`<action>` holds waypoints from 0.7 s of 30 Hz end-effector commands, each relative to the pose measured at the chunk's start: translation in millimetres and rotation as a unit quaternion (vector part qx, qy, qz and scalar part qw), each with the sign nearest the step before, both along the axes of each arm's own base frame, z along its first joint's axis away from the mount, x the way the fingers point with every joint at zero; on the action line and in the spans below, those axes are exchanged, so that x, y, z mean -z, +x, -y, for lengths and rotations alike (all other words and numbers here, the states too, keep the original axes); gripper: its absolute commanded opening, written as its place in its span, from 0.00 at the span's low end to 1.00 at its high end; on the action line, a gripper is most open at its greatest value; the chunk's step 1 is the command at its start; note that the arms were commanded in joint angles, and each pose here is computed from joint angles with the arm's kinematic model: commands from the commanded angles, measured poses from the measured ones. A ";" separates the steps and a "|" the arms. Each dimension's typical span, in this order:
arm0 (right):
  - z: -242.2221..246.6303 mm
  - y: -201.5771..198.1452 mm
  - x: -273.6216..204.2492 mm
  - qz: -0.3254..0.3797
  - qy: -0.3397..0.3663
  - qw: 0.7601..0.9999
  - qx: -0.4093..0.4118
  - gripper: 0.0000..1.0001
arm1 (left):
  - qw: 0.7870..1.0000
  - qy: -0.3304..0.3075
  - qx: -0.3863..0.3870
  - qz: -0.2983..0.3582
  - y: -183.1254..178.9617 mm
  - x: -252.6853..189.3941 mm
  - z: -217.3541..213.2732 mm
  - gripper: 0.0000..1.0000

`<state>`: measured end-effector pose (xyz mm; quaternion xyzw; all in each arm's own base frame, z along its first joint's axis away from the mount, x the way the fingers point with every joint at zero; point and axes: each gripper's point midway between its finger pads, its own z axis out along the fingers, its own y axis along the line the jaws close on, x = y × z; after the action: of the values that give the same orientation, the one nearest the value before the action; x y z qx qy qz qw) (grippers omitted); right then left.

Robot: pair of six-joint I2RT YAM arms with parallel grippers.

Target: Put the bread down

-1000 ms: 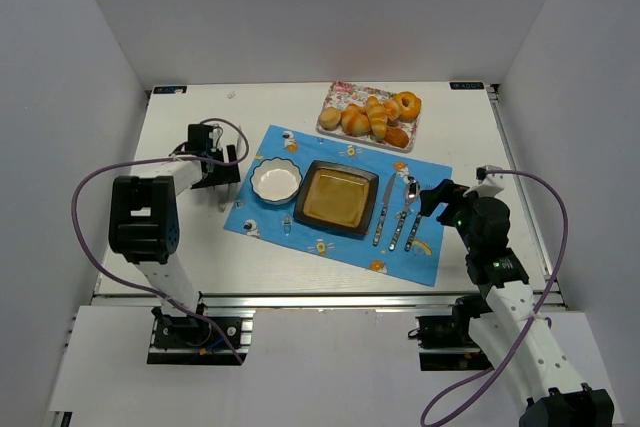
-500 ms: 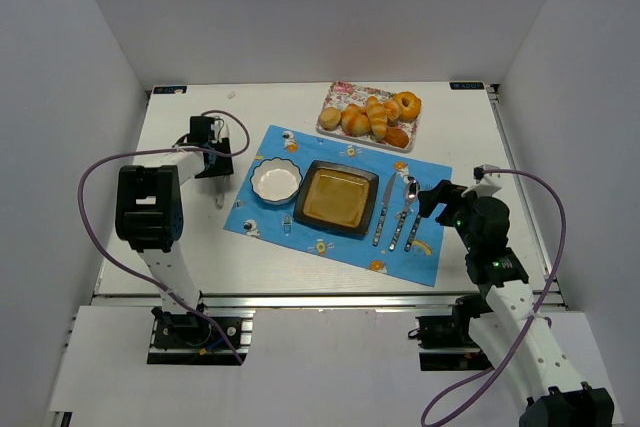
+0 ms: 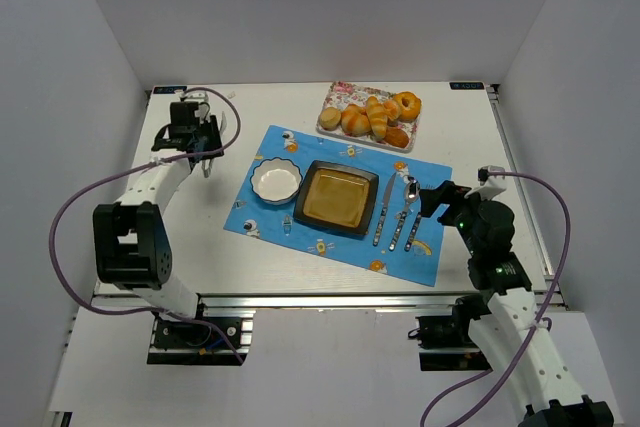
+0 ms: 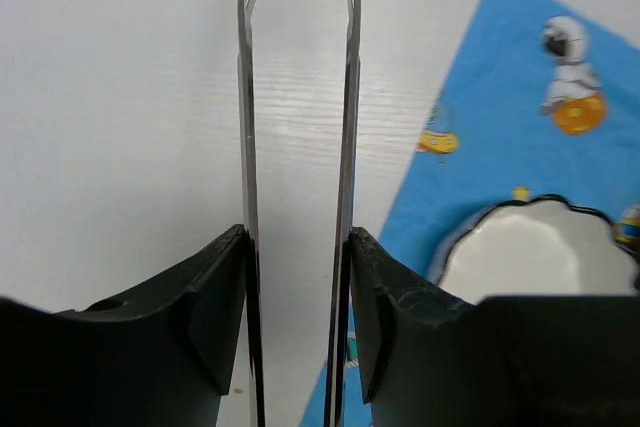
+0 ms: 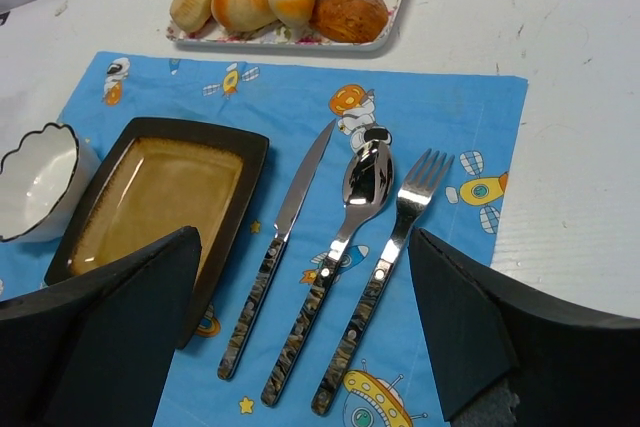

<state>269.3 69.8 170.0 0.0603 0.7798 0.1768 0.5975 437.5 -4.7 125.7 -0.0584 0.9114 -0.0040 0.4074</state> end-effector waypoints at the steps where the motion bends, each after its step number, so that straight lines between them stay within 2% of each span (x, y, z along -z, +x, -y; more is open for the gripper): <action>1: -1.2 0.3 -20.7 0.032 0.003 0.999 -0.004 0.89 | 0.995 -0.063 0.053 0.053 -4.2 -56.1 32.7 0.53; 3: -0.4 -0.8 -23.2 0.036 0.004 0.999 -0.002 0.89 | 0.992 -0.081 0.078 0.061 -9.0 -65.1 49.0 0.53; 5: -1.1 -2.0 -23.7 0.035 0.005 0.999 -0.004 0.89 | 0.982 -0.092 0.146 0.075 -18.3 -78.1 86.6 0.54; 6: -1.9 -2.8 -25.0 0.036 0.007 0.999 -0.006 0.89 | 0.980 -0.084 0.166 0.076 -21.9 -80.8 101.0 0.54; 7: -1.8 -2.8 -25.4 0.036 0.008 0.999 -0.006 0.89 | 0.971 -0.071 0.211 0.082 -30.2 -86.5 135.1 0.54; 9: -2.7 -3.1 -27.3 0.038 0.009 0.999 -0.008 0.89 | 0.966 -0.049 0.237 0.092 -35.4 -92.3 163.3 0.54; 12: -2.0 -6.0 -24.5 0.030 0.009 0.999 -0.007 0.89 | 0.948 -0.051 0.299 0.091 -46.1 -97.8 222.4 0.54; 14: -2.2 -7.2 -23.6 0.028 0.010 1.000 -0.007 0.89 | 0.946 -0.054 0.307 0.090 -42.2 -111.2 243.5 0.51; 15: -1.7 -7.6 -25.1 0.031 0.012 0.999 -0.006 0.89 | 0.948 -0.048 0.307 0.068 -37.1 -96.1 255.3 0.50; 18: -2.1 -9.0 -27.6 0.038 0.018 0.999 -0.006 0.89 | 0.944 -0.050 0.320 0.064 -34.5 -104.1 298.5 0.49; 20: -1.2 -9.7 -29.1 0.040 0.018 0.999 -0.004 0.89 | 0.951 -0.036 0.305 0.025 -30.6 -74.3 318.9 0.49; 21: -0.2 -10.9 -28.8 0.039 0.018 0.999 -0.002 0.89 | 0.954 -0.041 0.294 0.042 -20.7 -91.1 329.4 0.49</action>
<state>258.8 68.5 178.4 0.0633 0.7706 0.1837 0.6070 412.0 -320.1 218.2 0.2236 0.8504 -0.1906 0.4365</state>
